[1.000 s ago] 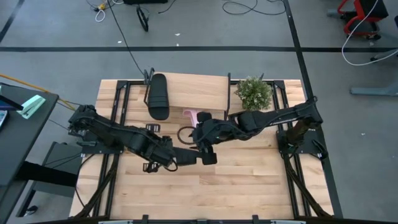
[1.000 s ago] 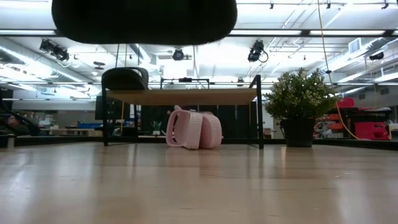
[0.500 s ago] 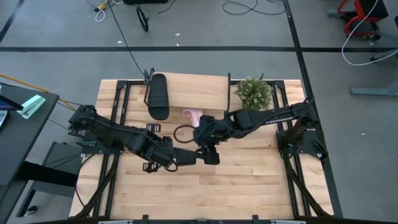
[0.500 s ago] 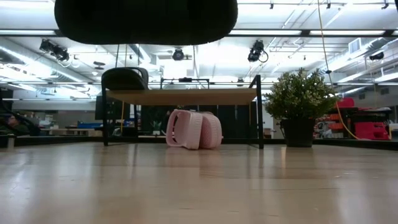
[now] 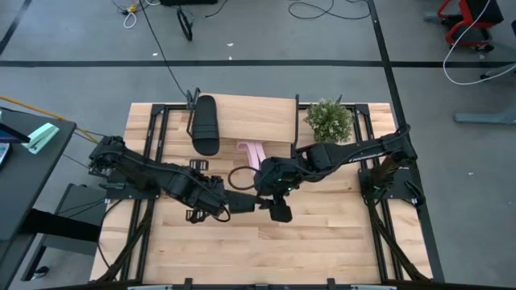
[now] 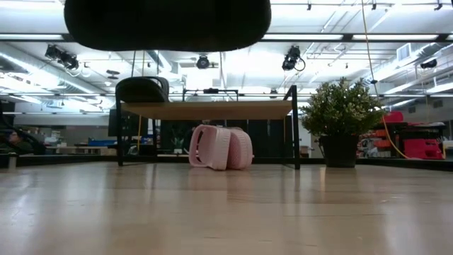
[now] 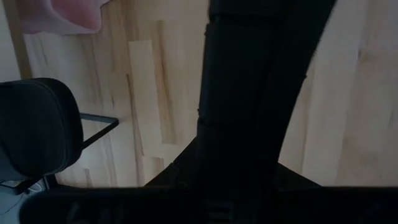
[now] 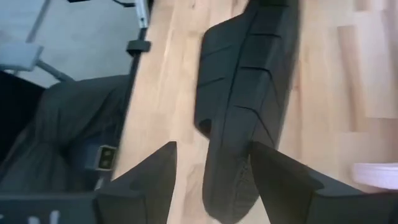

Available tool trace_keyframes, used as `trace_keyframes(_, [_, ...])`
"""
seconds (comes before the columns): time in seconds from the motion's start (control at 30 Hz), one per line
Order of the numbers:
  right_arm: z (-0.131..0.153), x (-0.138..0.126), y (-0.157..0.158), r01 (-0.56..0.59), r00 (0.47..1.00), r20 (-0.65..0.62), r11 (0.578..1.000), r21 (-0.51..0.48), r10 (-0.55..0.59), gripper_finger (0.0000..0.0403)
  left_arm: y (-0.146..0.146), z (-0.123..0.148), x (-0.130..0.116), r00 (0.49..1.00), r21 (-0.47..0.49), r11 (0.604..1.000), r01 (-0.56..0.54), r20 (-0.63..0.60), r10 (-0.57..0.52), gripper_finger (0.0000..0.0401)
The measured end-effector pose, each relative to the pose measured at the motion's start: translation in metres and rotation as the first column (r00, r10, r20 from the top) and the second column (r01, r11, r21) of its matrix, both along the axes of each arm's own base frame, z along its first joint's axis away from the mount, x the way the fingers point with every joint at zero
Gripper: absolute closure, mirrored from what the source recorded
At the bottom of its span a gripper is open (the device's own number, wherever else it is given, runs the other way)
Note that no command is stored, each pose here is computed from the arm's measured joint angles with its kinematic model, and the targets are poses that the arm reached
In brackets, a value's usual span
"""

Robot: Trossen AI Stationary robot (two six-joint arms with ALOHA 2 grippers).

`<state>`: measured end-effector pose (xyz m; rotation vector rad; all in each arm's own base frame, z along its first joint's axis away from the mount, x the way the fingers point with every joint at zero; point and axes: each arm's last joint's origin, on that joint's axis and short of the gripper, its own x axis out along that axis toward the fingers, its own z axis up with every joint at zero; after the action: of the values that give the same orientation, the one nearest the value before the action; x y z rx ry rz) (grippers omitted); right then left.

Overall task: Pick and place slides into the shelf
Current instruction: Put the black slide on the shelf

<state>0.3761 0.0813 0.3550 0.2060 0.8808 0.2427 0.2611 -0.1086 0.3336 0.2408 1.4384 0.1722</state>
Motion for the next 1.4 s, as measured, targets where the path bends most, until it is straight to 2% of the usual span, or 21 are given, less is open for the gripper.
trace_keyframes(0.1, [0.001, -0.001, 0.002, 0.005, 1.000, -0.006, 1.000, 0.020, -0.005, 0.0192, 0.000, 0.000, 0.000, 1.000, -0.002, 1.000, 0.002, -0.001, -0.002, 0.0330])
trace_keyframes(0.43, [-0.011, -0.001, 0.003, 0.055, 0.998, -0.002, 0.992, -0.116, -0.055, 0.0192, 0.000, 0.000, 0.000, 1.000, -0.002, 1.000, 0.005, -0.002, -0.005, 0.0331])
trace_keyframes(0.7, [-0.029, 0.004, 0.003, 0.095, 0.995, 0.020, 0.983, -0.158, -0.093, 0.0196, 0.000, -0.001, 0.000, 1.000, 0.000, 1.000, 0.005, -0.006, -0.005, 0.0331])
trace_keyframes(0.83, [-0.035, 0.006, 0.000, 0.107, 0.994, 0.028, 0.981, -0.164, -0.104, 0.0231, 0.000, -0.001, 0.000, 1.000, -0.001, 1.000, 0.002, -0.006, -0.002, 0.0331])
trace_keyframes(0.9, [-0.039, 0.007, 0.000, 0.110, 0.994, 0.029, 0.979, -0.169, -0.106, 0.0269, 0.000, -0.001, 0.000, 1.000, -0.006, 1.000, 0.002, -0.012, -0.002, 0.0331])
trace_keyframes(1.0, [-0.039, 0.006, -0.001, 0.110, 0.994, 0.036, 0.973, -0.203, -0.105, 0.0345, -0.001, -0.001, 0.000, 1.000, -0.019, 1.000, 0.002, -0.013, -0.002, 0.0323])
trace_keyframes(1.1, [-0.040, 0.006, -0.003, 0.126, 0.992, 0.041, 0.958, -0.258, -0.120, 0.0350, -0.001, -0.001, 0.000, 1.000, 0.000, 1.000, 0.004, -0.005, -0.004, 0.0301])
trace_keyframes(1.2, [-0.040, 0.006, -0.003, 0.140, 0.990, 0.040, 0.953, -0.267, -0.134, 0.0350, -0.004, 0.003, -0.004, 0.999, 0.025, 0.999, 0.031, 0.021, -0.032, 0.0282])
trace_keyframes(1.4, [-0.040, 0.006, -0.003, 0.140, 0.990, 0.049, 0.948, -0.286, -0.132, 0.0350, -0.003, 0.019, -0.020, 0.995, 0.011, 0.999, 0.043, 0.095, -0.044, 0.0272])
